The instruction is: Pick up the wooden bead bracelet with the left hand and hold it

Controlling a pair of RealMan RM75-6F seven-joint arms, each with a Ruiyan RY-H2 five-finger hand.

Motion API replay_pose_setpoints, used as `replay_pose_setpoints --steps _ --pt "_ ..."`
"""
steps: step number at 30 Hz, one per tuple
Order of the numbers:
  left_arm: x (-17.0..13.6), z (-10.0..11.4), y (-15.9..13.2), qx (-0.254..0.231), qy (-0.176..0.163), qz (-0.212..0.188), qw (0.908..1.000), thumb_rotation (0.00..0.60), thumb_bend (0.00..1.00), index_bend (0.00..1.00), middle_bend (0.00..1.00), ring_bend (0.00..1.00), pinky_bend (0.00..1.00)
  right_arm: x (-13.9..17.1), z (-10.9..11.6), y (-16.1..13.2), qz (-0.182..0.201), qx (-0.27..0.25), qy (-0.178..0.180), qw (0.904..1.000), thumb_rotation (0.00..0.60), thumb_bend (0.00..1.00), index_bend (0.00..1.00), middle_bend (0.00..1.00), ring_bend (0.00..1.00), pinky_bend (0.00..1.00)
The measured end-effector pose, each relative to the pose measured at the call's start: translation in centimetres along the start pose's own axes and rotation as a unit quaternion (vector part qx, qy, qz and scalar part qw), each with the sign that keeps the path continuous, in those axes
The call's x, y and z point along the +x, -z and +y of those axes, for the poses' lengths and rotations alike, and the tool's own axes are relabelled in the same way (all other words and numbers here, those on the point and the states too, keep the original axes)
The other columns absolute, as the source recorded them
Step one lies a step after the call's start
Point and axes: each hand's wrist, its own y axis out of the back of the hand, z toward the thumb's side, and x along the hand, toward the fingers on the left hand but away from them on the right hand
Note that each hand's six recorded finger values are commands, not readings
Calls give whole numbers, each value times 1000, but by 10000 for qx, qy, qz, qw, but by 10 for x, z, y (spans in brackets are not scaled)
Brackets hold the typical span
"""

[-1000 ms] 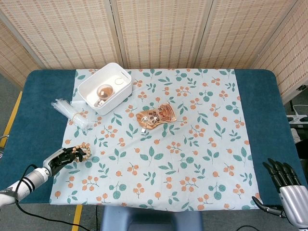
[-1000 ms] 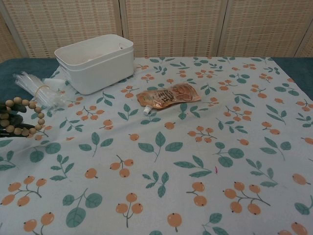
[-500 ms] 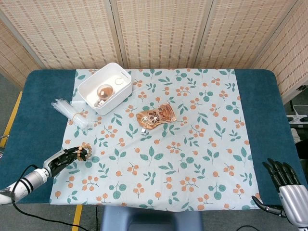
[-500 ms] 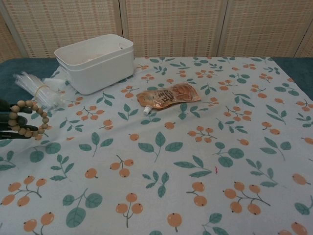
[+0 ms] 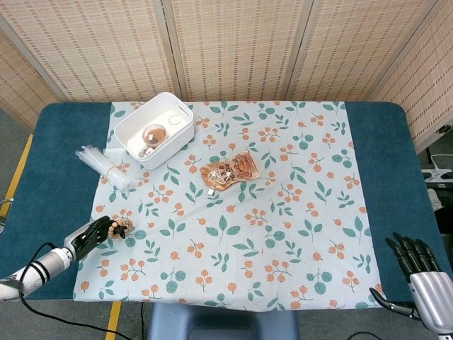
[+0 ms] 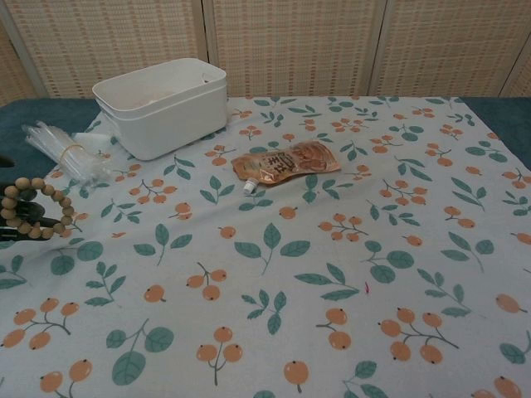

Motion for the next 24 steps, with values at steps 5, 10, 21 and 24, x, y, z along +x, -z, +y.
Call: replay_pose_setpoints --steps 5,10,21,24 --pt "0 0 0 -11 -12 9 10000 298 558 552 508 142 0 0 0 0 3 -4 0 10000 194 189 0 0 0 0" --pt "0 1 0 -29 -57 4 10000 329 570 553 518 145 0 1 1 0 6 -7 6 10000 194 189 0 0 0 0" --pt "0 1 1 -102 -104 35 9999 498 767 550 533 154 0 1 1 0 8 -5 15 10000 194 189 0 0 0 0" --pt "0 1 1 -123 -119 29 9999 518 853 544 535 155 0 1 2 0 12 -8 24 10000 195 189 0 0 0 0"
